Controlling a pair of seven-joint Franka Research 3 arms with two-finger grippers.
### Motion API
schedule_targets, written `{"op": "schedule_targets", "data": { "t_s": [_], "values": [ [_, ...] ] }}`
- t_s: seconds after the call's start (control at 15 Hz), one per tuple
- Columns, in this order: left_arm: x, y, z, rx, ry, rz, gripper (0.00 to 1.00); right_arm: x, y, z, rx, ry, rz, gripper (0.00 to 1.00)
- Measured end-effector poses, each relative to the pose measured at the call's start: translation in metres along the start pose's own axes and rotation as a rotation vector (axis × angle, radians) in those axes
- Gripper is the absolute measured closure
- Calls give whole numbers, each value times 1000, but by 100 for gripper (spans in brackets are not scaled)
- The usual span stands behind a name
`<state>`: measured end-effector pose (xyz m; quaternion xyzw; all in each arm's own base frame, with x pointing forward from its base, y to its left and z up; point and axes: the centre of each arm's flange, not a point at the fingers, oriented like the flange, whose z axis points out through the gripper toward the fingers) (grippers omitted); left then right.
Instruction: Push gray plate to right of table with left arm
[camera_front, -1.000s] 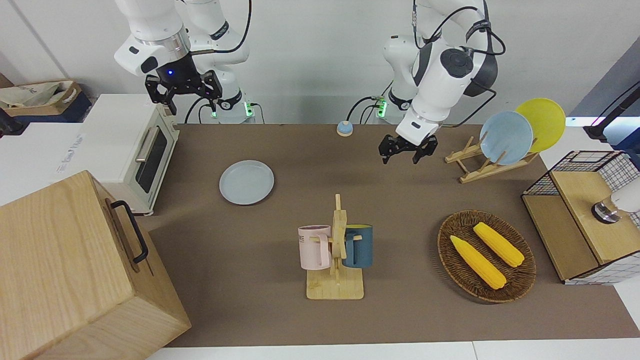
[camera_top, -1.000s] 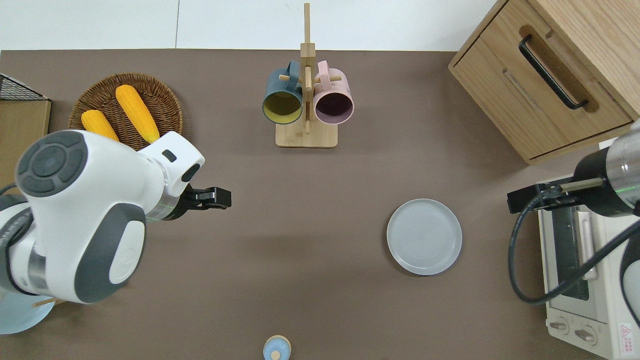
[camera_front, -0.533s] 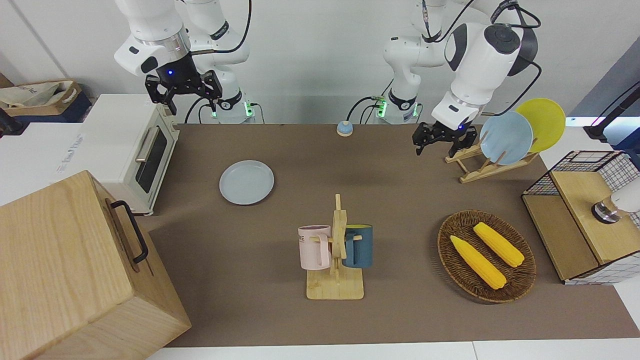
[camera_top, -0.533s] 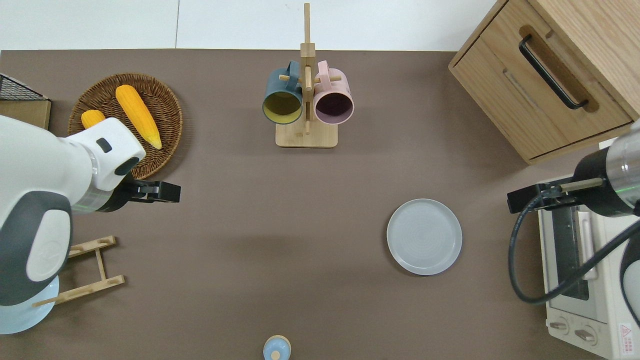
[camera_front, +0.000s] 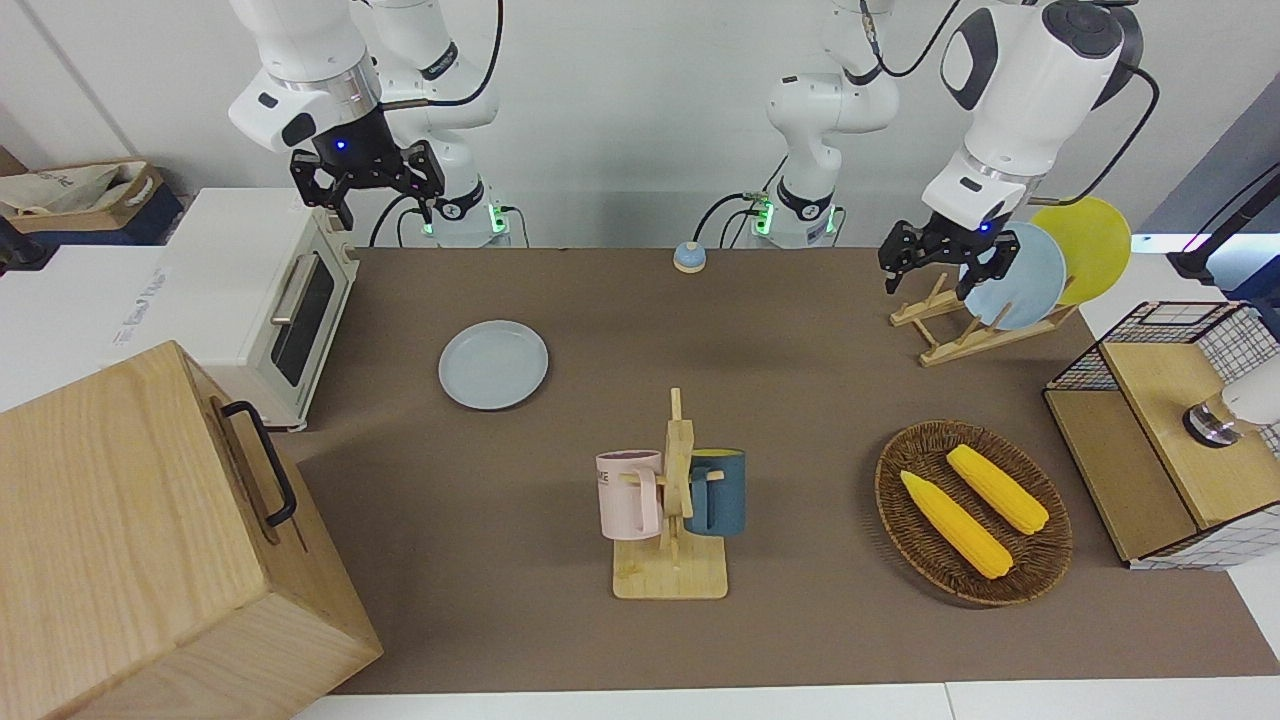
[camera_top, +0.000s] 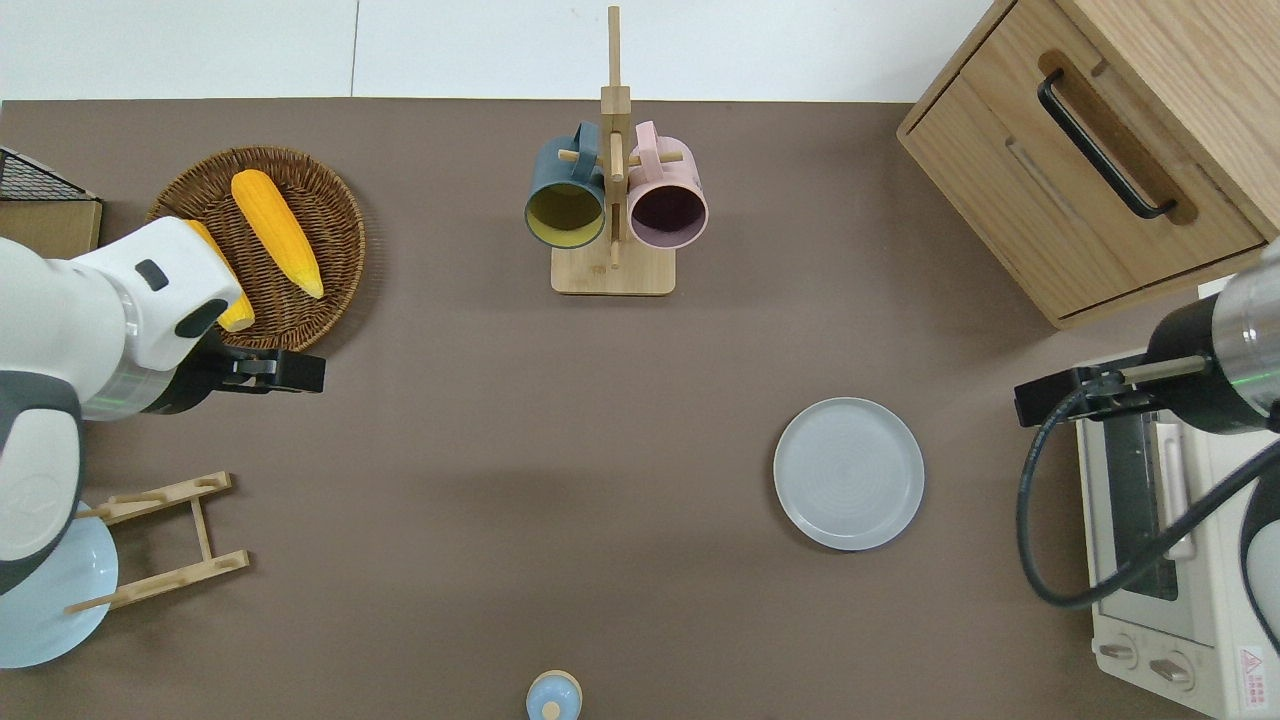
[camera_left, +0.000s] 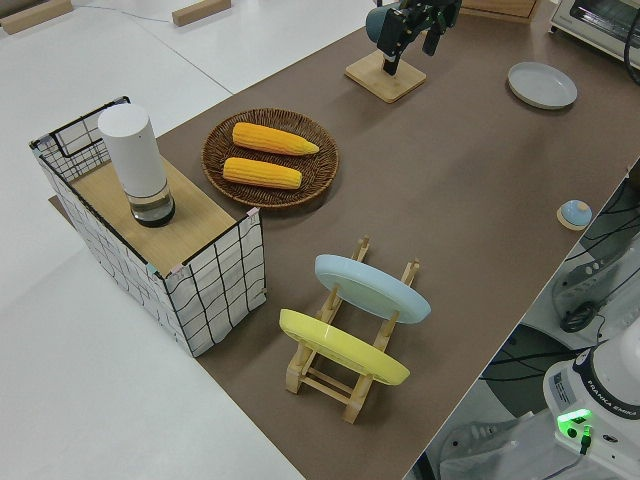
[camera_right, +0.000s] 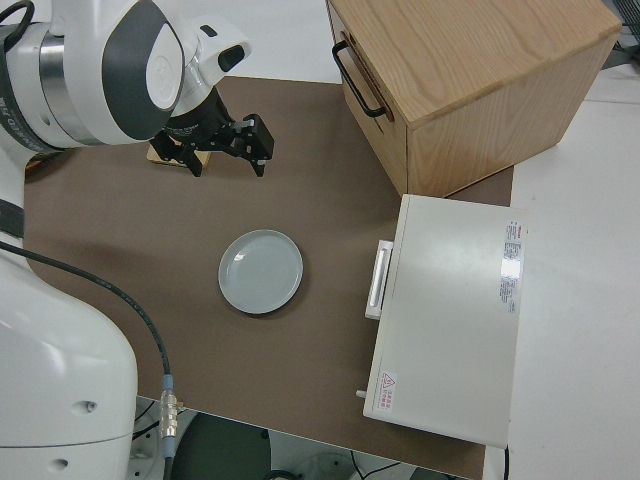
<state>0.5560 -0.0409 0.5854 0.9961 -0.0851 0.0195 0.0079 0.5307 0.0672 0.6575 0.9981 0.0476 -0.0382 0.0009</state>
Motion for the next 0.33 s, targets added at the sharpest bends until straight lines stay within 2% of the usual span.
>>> {"op": "schedule_targets", "data": {
  "t_s": [0.33],
  "values": [
    [1,-10,-3,1,2,8,0,0,0,0,0,0,0,1]
  ]
}}
